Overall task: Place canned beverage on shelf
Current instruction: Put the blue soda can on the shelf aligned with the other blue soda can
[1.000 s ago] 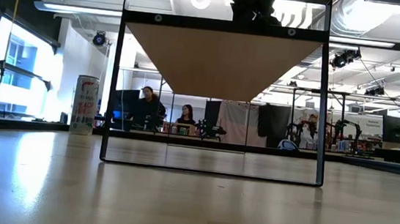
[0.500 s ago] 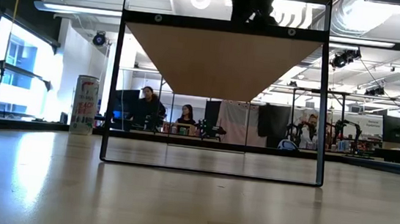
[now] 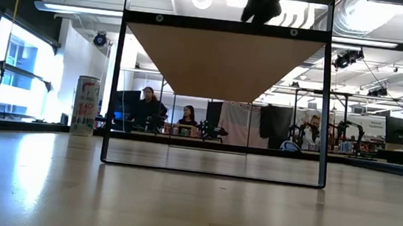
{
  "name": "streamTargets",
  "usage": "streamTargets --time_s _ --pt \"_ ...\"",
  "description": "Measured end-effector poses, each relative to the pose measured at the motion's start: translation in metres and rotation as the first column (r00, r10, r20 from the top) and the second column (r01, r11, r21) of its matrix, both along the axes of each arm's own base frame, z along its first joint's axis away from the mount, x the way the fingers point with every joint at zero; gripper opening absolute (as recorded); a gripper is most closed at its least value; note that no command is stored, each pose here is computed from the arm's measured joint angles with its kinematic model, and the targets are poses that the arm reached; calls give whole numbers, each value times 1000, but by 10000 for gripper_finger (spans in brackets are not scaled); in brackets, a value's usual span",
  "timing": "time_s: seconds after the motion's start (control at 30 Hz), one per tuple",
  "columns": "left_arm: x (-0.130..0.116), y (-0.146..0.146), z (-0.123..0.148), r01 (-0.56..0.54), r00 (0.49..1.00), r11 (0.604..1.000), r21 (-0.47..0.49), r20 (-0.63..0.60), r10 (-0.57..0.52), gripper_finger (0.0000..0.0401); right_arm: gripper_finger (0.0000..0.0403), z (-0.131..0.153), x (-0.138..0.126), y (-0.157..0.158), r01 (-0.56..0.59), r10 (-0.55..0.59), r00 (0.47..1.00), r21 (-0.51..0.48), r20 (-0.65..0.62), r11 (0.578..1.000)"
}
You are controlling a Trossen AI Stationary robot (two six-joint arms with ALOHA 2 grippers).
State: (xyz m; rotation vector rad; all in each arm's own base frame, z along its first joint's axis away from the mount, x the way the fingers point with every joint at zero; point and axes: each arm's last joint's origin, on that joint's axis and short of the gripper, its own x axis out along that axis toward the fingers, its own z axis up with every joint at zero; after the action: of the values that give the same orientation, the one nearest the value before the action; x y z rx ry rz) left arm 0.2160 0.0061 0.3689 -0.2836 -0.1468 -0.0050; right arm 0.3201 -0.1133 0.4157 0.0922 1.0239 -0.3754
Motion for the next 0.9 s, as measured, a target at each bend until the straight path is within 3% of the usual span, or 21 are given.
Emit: streamTargets --time_s 0.23,0.47,0.67,0.83,0.9 --pt "0 0 0 0 1000 1000 0 0 0 400 320 7 -10 -3 -182 182 982 9 -39 983" --pt "0 0 0 5 1000 999 -31 1 -5 400 320 10 -14 -12 -170 169 985 -26 -46 985" --pt "0 0 0 7 1000 999 -42 1 -6 400 320 8 -20 -15 -170 156 978 -95 -142 981" --pt "0 0 0 6 1000 999 -42 1 -6 400 320 10 -15 -12 -384 374 921 -92 -108 919" --pt "0 0 0 6 1000 999 -42 1 -6 400 320 10 -14 -11 -418 414 908 -70 -71 906"
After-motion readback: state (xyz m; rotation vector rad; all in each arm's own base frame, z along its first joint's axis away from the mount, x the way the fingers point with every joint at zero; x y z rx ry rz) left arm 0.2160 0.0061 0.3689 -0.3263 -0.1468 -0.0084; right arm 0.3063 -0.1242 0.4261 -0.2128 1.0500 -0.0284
